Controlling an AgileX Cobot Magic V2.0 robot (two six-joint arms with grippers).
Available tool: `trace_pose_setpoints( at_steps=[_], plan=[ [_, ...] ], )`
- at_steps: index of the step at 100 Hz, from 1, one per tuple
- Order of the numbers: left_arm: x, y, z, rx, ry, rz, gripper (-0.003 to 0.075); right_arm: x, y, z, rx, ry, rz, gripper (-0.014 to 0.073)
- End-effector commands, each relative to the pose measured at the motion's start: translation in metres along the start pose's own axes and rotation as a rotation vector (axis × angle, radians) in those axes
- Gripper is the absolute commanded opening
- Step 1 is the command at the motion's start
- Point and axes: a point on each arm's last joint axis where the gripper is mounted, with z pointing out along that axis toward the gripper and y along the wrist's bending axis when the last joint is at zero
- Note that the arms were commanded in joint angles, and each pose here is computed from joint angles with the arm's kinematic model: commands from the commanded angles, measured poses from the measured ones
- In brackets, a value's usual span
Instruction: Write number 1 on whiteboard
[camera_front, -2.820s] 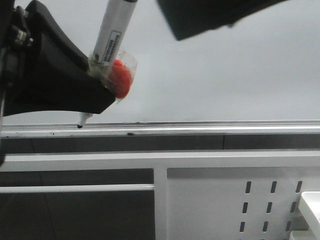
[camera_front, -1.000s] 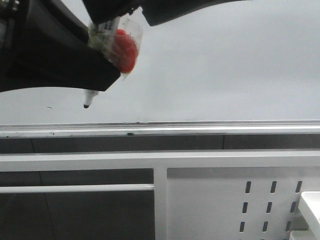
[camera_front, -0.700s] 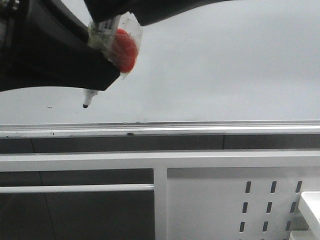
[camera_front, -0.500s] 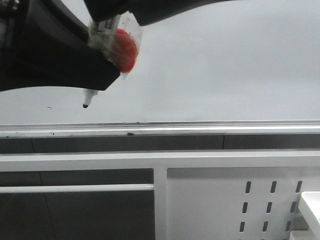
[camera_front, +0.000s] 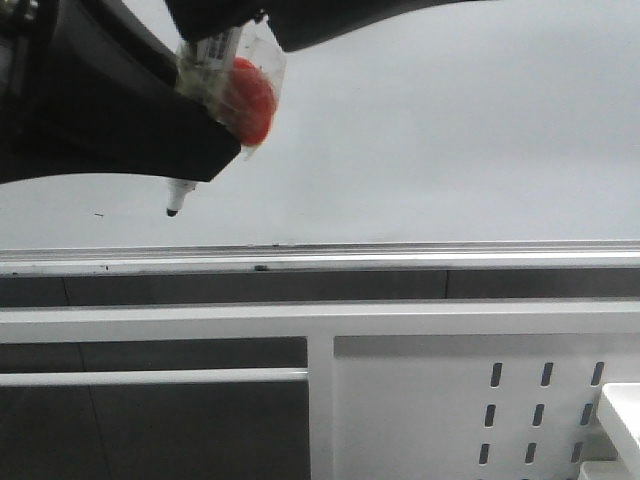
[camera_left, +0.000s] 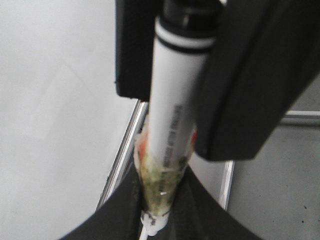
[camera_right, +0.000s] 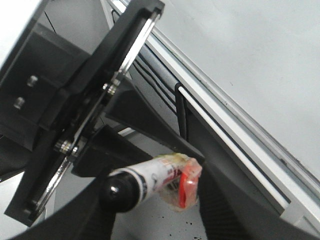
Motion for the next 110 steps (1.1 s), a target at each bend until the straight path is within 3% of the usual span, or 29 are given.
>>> trace_pose_setpoints(
  at_steps=[1, 29, 77, 110],
  plan=[
    [-0.016, 0.0052, -0.0069, -0.014, -0.099, -0.001, -0.002, -0.0181, -0.0002, -0.0076, 0.021, -0.095, -0.008, 0.0329],
    [-0.016, 0.0052, -0.0069, -0.014, -0.099, -0.001, -0.002, -0.0181, -0.0002, -0.0076, 0.021, -0.095, -0.008, 0.0309],
    [-0.016, 0.0052, -0.0069, -0.014, -0.099, -0.001, -0.002, -0.0188, -0.0005, -0.0077, 0.025, -0.102, -0.008, -0.0078],
    [-0.016, 0.0049, -0.0069, -0.011, -0.099, -0.017, -0.0018, -0.0214, -0.0022, -0.0081, 0.043, -0.131, -0.007, -0.0077]
  ],
)
